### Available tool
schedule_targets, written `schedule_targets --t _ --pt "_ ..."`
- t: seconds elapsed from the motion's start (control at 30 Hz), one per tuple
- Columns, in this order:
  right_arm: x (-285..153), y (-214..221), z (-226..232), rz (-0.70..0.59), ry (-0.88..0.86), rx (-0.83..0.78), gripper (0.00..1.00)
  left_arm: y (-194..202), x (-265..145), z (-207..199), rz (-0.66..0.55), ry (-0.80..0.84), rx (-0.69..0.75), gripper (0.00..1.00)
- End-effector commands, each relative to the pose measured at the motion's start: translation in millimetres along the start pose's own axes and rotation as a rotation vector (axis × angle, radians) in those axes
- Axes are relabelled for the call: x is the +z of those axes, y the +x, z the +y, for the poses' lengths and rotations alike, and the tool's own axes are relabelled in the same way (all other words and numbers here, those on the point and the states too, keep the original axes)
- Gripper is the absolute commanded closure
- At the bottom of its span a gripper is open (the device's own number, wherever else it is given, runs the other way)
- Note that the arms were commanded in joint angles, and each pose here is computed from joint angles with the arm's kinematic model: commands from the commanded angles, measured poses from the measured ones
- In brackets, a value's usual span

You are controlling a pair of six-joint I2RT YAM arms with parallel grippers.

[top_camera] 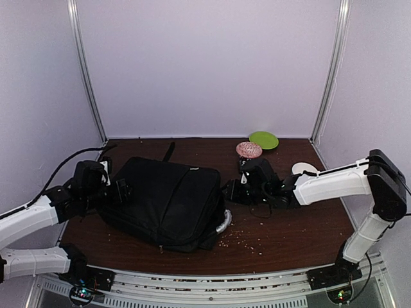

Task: Pack the student bag
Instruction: Adjust the student bag at the center of the board.

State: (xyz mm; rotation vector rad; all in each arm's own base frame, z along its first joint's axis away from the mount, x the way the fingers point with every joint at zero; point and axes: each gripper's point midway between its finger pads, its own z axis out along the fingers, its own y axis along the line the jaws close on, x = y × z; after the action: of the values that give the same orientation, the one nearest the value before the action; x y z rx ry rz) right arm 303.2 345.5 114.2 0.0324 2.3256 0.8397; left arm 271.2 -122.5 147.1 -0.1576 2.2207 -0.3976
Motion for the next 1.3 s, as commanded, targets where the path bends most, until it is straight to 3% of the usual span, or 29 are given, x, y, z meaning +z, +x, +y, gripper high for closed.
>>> schedule_targets --t 0.0,0.4,0.67,1.0,1.27 --pt "15.5 22.8 -31.3 0.096 0.131 -0.043 0.61 21.3 -5.7 29.9 0.041 -0.106 -0.004 0.27" --pt "33.4 34.9 -17.5 0.150 0.068 -0.013 0.67 37.2 -4.5 42.8 0.037 -0.123 -0.059 0.26" --pt "29.4 40.5 -5.4 0.180 0.020 0.008 1.00 53.7 5.9 41.8 0.060 -0.086 -0.095 0.28" --pt "-9.0 -26.9 44.1 -0.011 -0.227 0.226 1.00 46.1 30.2 16.5 0.049 0.010 -0.087 0.31" --pt "-6.1 -62.8 18.1 -0.091 -0.158 0.273 1.00 22.7 58.4 -11.7 0.038 0.054 -0.076 0.33"
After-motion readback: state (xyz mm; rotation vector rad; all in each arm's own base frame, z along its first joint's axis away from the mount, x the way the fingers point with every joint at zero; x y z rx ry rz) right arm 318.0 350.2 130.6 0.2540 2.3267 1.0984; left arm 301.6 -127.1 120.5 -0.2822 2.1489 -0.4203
